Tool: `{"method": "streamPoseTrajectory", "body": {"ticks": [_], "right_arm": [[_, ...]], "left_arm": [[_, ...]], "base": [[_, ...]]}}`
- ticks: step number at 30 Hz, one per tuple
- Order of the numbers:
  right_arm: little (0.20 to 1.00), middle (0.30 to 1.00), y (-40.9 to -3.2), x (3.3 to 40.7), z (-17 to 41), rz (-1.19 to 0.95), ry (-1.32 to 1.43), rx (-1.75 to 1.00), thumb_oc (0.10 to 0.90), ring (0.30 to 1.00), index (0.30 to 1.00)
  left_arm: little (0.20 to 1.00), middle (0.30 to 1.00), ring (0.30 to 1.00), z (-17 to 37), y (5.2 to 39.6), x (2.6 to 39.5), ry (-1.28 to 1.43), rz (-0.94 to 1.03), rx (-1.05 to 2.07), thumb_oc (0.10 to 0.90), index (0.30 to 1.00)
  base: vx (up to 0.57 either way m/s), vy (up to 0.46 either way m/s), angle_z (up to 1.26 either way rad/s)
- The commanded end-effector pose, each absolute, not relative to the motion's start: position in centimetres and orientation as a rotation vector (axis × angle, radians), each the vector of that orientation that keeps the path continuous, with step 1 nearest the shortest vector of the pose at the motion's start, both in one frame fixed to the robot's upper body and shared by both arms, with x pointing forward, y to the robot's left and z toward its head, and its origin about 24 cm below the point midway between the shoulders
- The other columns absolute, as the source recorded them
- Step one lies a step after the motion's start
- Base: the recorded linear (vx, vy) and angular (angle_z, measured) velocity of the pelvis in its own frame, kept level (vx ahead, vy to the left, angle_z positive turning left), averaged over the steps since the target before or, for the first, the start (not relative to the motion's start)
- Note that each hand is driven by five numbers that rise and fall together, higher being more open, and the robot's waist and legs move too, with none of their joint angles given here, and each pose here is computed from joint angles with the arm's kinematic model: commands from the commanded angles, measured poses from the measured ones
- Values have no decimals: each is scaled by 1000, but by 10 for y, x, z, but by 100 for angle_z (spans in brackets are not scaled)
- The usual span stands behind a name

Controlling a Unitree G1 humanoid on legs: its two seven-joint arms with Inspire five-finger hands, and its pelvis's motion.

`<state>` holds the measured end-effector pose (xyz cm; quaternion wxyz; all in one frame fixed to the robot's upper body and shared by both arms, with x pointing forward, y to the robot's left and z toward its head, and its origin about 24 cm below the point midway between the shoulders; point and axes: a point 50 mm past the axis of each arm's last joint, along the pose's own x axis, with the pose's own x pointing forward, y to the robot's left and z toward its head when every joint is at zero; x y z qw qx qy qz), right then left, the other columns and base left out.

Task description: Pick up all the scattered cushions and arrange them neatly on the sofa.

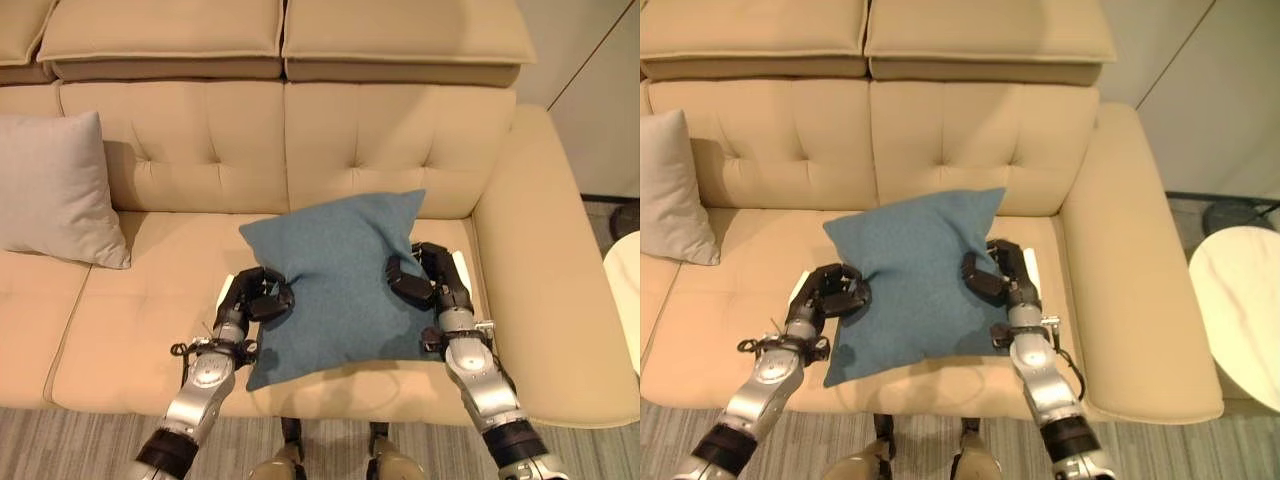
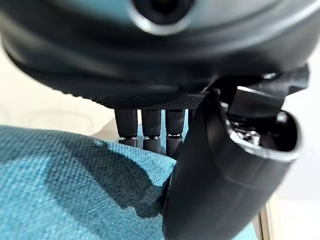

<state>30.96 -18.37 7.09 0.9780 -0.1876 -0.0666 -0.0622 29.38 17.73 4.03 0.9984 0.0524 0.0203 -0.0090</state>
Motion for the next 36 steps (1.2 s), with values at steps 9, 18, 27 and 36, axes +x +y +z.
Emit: {"method": "streamPoseTrajectory", "body": {"ticks": [9, 18, 27, 36], "right_arm": [[300, 300, -141, 326, 279, -364, -1075, -334, 400, 300, 300], [300, 300, -150, 312, 317, -581, -1289, -362, 400, 300, 300], [900, 900, -151, 356, 348, -552, -1096, -376, 800, 900, 900], [900, 900, -167, 374, 308, -383, -860, -516, 800, 900, 900]], "left_arm": [[300, 300, 300, 280, 114, 322, -1023, 46, -59, 400, 300], [300, 300, 300, 321, 113, 309, -1226, 205, -76, 400, 300], [900, 900, 900, 367, 119, 351, -1111, 262, 65, 800, 900], [900, 900, 900, 317, 150, 367, -915, 211, 243, 800, 900]], "base": [[-29, -25, 5], [1, -30, -1], [-22, -15, 4], [7, -21, 5]]}}
